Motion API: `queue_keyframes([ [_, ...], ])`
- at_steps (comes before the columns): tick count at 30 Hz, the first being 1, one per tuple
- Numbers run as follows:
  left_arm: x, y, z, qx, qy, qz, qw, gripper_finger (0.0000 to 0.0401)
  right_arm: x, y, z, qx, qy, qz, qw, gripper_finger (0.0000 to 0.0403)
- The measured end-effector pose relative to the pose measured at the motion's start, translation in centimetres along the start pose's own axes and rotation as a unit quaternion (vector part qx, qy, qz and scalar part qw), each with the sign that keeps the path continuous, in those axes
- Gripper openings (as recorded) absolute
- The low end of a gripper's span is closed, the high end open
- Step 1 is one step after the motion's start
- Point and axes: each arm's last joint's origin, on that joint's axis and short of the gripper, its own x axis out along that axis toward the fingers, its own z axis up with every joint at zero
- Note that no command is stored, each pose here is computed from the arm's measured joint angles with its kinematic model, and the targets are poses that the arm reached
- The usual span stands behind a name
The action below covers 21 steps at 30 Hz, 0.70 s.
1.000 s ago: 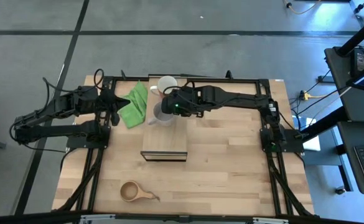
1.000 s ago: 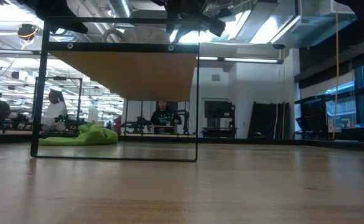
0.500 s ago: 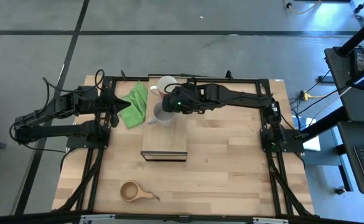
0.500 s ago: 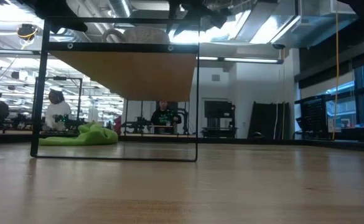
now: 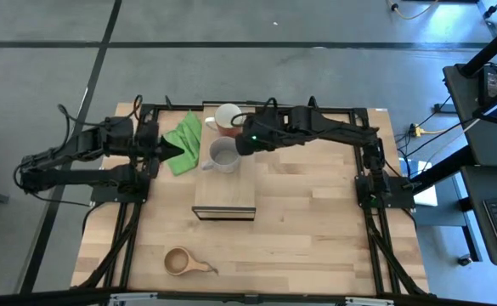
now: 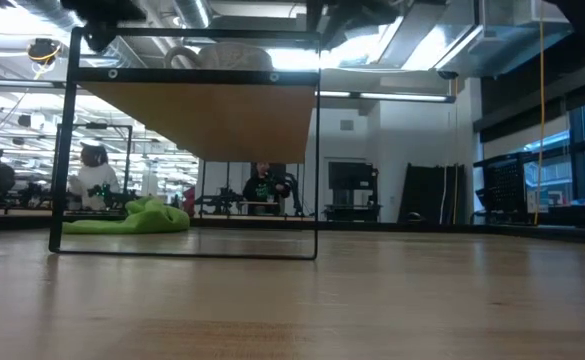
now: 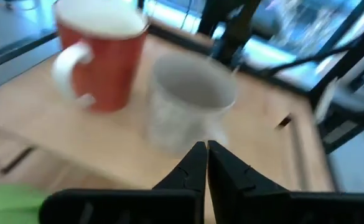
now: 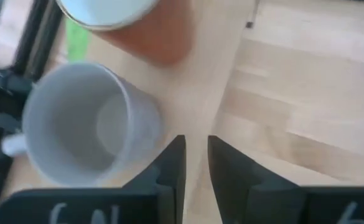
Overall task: Stack small to large cups/mugs on shelf
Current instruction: Put the gray mug on the shelf
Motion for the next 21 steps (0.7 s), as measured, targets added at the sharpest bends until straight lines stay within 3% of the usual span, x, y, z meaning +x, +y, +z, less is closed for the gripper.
queue_keyframes([
  [5,0.2,-1.8,1.0,-0.040,-0.036,-0.101,0.993,0.0002,-0.6,-0.3,0.0,-0.056,0.006,0.003,0.998,0.0069],
  [9,0.4,-2.8,0.6,-0.065,-0.013,-0.125,0.990,0.0001,-0.8,-0.4,0.1,-0.092,0.005,0.005,0.996,0.0069],
  [16,2.4,-5.0,-0.3,-0.075,0.030,-0.112,0.990,0.0000,-1.0,-0.5,0.1,-0.130,0.004,0.004,0.992,0.0069],
  [21,4.8,-6.6,-1.5,-0.051,0.059,-0.062,0.995,0.0000,-1.0,-0.5,0.1,-0.137,0.004,0.004,0.991,0.0069],
])
